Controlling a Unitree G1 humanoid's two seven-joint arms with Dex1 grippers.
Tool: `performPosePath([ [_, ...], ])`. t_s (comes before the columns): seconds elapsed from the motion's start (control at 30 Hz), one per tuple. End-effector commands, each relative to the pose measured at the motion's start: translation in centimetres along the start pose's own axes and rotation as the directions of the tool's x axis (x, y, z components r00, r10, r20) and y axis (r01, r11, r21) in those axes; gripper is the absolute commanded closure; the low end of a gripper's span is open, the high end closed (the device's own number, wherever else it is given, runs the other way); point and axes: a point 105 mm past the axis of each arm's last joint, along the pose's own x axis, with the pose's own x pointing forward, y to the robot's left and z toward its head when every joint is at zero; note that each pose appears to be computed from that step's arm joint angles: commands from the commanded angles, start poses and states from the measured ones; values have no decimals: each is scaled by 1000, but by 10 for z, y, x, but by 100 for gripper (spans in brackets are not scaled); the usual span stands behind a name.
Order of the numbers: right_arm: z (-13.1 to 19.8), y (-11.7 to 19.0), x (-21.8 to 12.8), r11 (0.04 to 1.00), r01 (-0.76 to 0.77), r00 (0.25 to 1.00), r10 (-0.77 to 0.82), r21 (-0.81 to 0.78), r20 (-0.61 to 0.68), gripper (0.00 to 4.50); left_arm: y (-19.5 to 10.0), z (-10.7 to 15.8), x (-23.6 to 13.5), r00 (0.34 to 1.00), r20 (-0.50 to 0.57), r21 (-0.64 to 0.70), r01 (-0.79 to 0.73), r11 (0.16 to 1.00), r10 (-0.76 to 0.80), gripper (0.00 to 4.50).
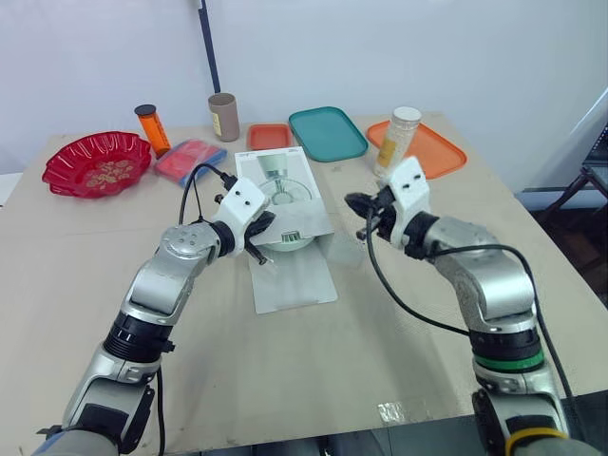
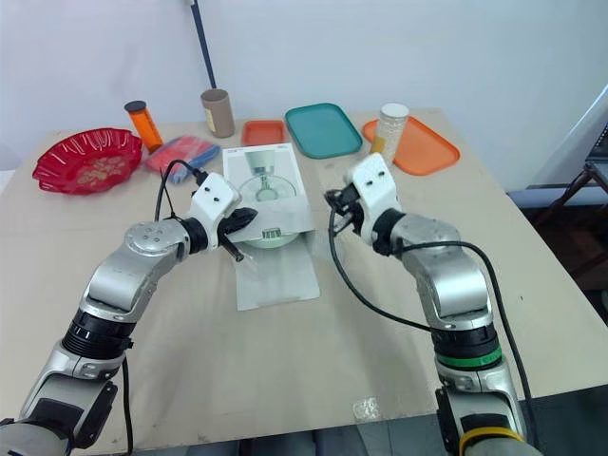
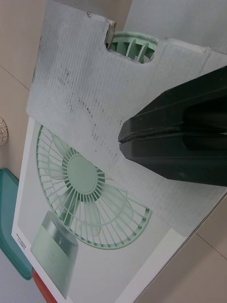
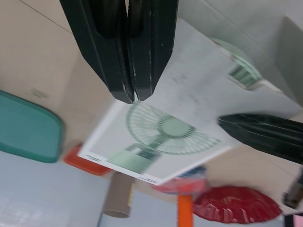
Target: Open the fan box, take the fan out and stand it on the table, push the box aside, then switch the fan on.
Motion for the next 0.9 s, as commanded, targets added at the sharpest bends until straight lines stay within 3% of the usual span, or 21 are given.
performPosePath([
  [0.03,13,6,6,1000,-26,999,26,-4,47,444,3,6,-2,1000,17,2,-7,1000,7,450],
  [0.43,-29,6,32,995,-45,998,49,89,-45,444,16,11,-19,997,11,2,-81,997,81,450],
  [0.63,-35,8,34,994,-45,996,52,102,-65,444,18,34,-32,990,80,-66,-111,992,116,450],
  [0.77,-37,9,34,994,-48,996,55,96,-73,444,4,48,-39,988,124,-145,-70,987,88,450],
  [0.9,-41,10,34,995,-52,994,60,88,-90,444,-41,38,-38,996,90,-276,51,960,-27,450],
])
